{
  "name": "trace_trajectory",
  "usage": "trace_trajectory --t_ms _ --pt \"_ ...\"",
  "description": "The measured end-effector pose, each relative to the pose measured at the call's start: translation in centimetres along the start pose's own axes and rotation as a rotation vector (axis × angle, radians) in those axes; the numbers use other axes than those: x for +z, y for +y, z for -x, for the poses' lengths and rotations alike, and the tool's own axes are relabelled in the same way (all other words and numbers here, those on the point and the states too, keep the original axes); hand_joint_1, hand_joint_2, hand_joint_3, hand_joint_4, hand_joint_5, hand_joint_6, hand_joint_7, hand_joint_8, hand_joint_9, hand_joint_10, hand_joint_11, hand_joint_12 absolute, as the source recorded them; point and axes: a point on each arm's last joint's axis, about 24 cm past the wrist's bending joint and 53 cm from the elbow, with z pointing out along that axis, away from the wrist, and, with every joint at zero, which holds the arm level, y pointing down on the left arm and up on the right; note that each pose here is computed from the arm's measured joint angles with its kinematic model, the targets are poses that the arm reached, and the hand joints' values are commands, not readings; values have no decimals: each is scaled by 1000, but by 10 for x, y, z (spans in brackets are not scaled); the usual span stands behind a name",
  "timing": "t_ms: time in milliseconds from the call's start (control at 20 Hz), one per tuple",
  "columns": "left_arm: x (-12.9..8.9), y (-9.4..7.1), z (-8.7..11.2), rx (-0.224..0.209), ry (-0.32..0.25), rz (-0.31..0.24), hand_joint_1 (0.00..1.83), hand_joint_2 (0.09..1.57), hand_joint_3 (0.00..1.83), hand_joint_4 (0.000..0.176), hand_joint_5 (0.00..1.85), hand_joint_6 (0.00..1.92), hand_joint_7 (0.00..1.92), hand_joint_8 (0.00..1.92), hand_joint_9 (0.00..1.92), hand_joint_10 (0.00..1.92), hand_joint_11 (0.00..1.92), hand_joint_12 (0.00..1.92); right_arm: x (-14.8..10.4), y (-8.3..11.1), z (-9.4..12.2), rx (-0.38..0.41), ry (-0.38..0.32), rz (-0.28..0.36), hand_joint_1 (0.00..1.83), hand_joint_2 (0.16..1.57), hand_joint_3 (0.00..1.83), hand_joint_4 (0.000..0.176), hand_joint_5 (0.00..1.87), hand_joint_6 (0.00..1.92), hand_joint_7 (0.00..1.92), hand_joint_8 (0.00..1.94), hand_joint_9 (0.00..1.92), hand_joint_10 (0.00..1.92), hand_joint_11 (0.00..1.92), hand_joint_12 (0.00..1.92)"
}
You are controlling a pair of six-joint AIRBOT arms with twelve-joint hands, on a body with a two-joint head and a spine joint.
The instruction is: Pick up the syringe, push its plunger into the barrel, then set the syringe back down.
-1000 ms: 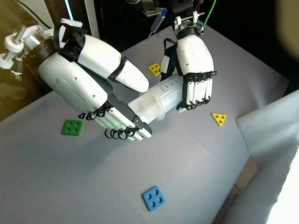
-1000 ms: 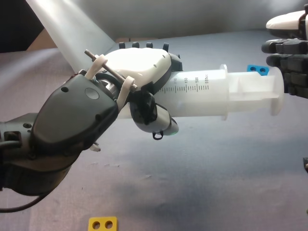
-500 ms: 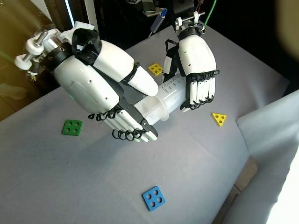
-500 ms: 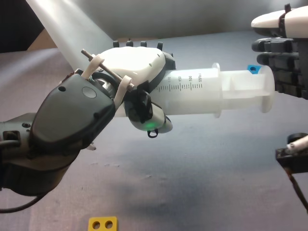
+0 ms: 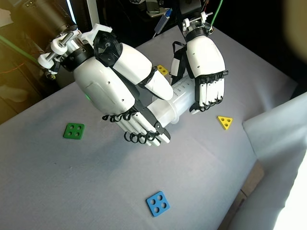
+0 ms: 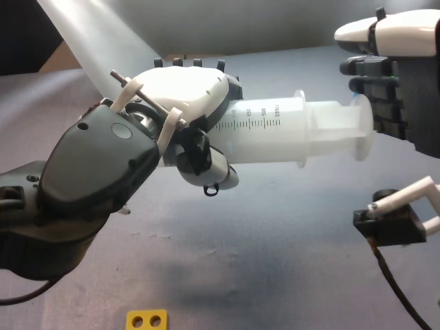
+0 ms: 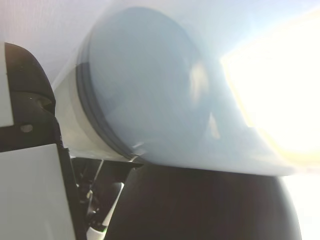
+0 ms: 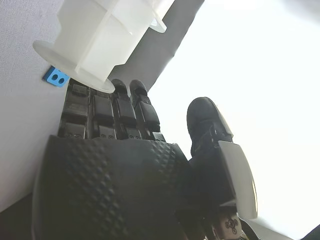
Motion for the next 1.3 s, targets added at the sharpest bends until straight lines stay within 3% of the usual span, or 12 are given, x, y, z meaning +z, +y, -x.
trace_trajectory --t_ms 450,750,1050,1200,1300 --pt "0 0 1 -9 -3 4 1337 1244 1 0 690 1271 753 1454 655 1584 459 1484 6 -13 -35 -21 58 -23 0 1415 1 0 62 0 41 0 1 0 0 0" --pt "0 2 5 -14 -18 13 1338 1239 0 0 710 1247 756 1430 664 1586 467 1480 9 -10 -43 -8 69 2 0 1414 1 0 72 4 48 2 0 0 0 0" --pt "1 -4 2 -23 -2 -5 1341 1230 0 0 719 1266 765 1401 686 1551 495 1467 1 3 -26 -5 89 17 0 1416 1 0 87 8 51 2 5 2 0 0" --pt "1 -15 -4 -25 18 -40 1339 1236 1 0 714 1244 754 1439 672 1570 493 1470 -8 22 -6 -32 90 62 0 1416 1 0 78 4 48 1 5 2 0 0" --pt "-1 -26 -13 -23 47 -70 1340 1233 0 0 724 1256 760 1425 672 1561 481 1472 -17 40 10 -101 92 107 0 1417 1 0 65 0 38 0 0 0 0 0"
